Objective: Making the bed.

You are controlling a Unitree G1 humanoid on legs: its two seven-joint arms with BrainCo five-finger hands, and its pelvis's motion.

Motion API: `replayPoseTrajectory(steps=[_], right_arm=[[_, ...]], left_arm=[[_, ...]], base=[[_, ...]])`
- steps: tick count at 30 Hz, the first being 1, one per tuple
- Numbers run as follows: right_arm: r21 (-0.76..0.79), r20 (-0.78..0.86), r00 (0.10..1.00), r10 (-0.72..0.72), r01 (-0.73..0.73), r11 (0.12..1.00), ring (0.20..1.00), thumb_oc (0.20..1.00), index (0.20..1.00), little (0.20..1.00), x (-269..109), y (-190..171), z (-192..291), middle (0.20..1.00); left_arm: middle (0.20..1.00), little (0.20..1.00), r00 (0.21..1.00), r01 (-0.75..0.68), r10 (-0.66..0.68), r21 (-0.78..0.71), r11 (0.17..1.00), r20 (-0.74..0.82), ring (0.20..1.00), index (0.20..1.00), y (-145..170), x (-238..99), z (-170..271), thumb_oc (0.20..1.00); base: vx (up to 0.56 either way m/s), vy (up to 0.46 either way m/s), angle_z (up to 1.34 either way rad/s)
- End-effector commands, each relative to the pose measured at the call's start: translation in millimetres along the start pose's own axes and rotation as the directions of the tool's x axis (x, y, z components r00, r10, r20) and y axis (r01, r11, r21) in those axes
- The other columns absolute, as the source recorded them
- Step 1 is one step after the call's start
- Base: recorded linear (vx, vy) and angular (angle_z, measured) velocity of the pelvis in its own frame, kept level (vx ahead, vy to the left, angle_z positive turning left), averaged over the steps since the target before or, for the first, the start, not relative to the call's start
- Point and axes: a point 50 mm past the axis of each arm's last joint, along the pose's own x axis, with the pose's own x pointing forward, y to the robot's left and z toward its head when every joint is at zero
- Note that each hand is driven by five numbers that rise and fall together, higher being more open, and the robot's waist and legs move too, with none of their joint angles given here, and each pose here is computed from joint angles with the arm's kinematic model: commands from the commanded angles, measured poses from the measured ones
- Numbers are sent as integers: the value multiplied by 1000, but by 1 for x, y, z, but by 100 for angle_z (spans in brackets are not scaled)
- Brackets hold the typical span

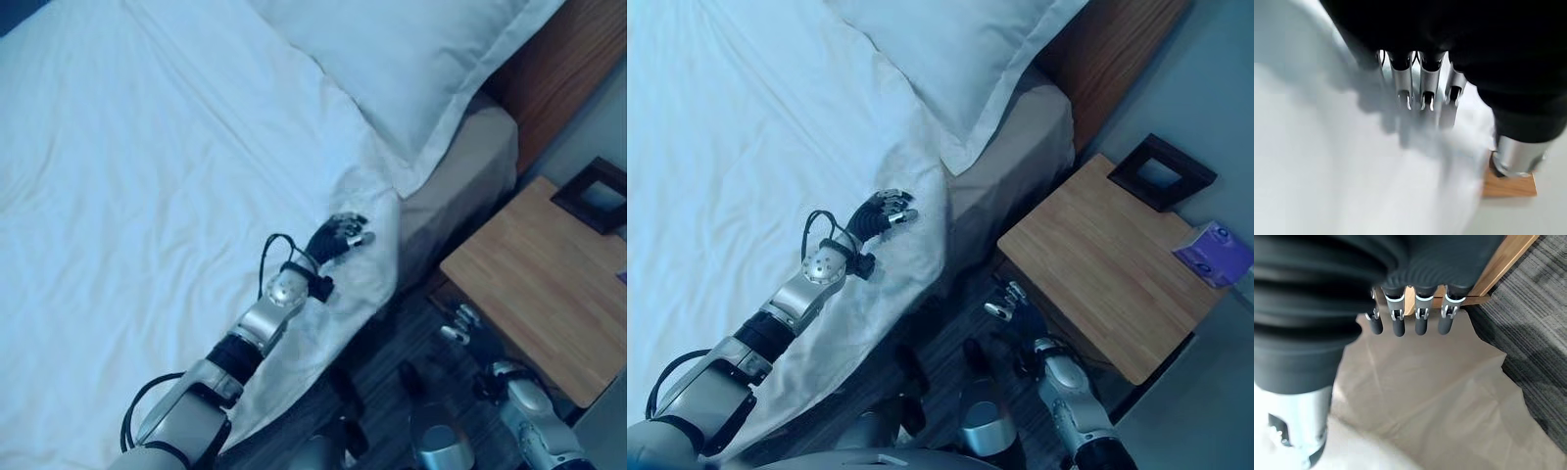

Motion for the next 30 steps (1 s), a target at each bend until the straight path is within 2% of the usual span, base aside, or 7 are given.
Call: replayPoseTrajectory(steps=[1,15,21,22,23,25,30], right_arm=[[-48,20,1000,24,-23,999,1000,1000,1000,1000,-10,-3,3,1000],[31,92,994,-62,59,998,1000,1000,1000,1000,-13,-16,8,1000],[1,163,966,-198,201,980,1000,1000,1000,1000,-19,-47,26,1000],[-20,220,934,-281,292,956,514,514,514,514,-23,-66,41,514],[-21,219,934,-281,292,956,200,200,200,200,-23,-66,41,200],[-49,362,810,-462,511,858,200,200,200,200,-37,-106,79,200],[-42,545,590,-596,729,684,200,200,200,200,-56,-146,139,200]], left_arm=[[1000,1000,995,-35,43,-86,996,93,1000,1000,8,6,16,1000],[1000,1000,854,-56,272,-442,895,443,1000,1000,56,-57,74,1000],[1000,1000,780,-299,492,-461,836,387,1000,1000,98,-106,54,1000],[1000,1000,785,-347,517,-449,823,342,1000,1000,102,-117,43,1000],[1000,1000,785,-347,517,-450,823,341,1000,1000,101,-118,43,1000],[1000,1000,795,-413,540,-406,816,277,1000,1000,106,-137,29,1000],[1000,1000,819,-425,542,-433,795,190,1000,1000,99,-150,11,1000]], base=[[-17,-12,3],[-7,-22,15],[30,-14,19],[49,-12,12],[39,-3,9],[47,0,9],[31,4,4]])
